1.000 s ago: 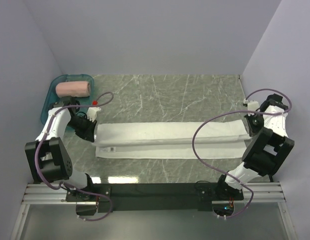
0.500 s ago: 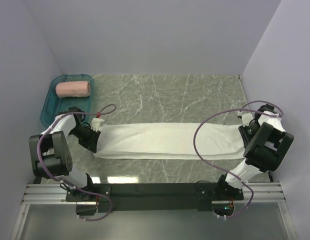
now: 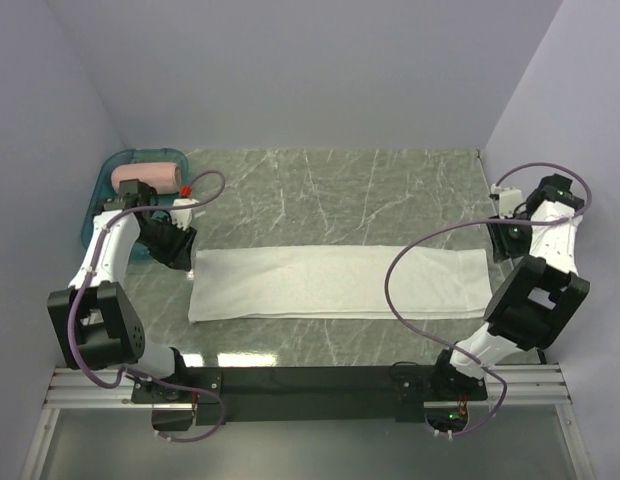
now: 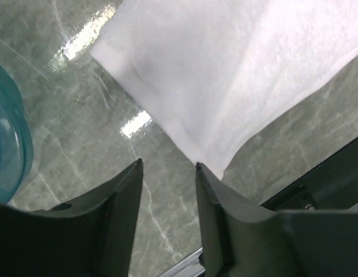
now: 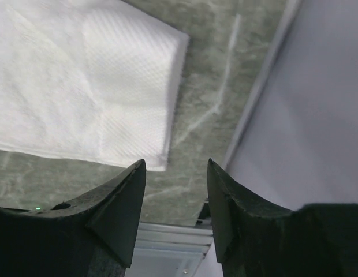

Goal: Roll the towels
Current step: Fold the towel

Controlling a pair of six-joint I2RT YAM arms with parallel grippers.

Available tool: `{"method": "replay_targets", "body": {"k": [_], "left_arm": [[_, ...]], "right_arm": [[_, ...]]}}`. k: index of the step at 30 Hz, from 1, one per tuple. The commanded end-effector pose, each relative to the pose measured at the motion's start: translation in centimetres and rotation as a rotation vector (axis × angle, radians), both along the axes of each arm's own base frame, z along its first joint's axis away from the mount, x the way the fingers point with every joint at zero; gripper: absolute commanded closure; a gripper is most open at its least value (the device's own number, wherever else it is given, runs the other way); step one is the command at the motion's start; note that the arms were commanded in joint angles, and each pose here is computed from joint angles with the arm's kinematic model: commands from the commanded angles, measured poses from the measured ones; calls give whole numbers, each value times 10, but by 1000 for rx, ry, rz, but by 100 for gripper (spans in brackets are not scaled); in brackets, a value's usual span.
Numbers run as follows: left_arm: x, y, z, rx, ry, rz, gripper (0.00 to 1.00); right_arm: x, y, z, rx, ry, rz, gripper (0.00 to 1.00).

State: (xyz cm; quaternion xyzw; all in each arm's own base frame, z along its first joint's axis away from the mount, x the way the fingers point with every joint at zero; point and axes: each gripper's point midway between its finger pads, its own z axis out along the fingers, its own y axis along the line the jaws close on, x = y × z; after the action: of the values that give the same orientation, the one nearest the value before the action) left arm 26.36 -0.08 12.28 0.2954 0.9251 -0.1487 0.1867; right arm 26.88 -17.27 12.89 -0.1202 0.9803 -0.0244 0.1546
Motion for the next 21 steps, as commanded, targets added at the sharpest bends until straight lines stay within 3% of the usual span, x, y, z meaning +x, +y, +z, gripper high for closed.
{"method": "replay_targets", "body": {"k": [1,6,12,14,18,21], "left_arm": [[22,-9,-2,-17,-31,44,55],[56,-29,-15,-41,-67,135,68],[78,-39,-55,60,-39,203,79],[90,-31,-63,103,-47,247,79],[101,-22,-67,150,-54,285,67],[105,-17,-74,183,-32,295,68]], "right_arm": [[10,28,-10,67,20,-13,48],[37,34,-40,71,27,-58,58],[45,20,-80,28,84,-133,65],[47,12,-94,-6,107,-149,66],[51,0,-114,-52,139,-171,68],[53,-7,-122,-79,148,-183,69]]}}
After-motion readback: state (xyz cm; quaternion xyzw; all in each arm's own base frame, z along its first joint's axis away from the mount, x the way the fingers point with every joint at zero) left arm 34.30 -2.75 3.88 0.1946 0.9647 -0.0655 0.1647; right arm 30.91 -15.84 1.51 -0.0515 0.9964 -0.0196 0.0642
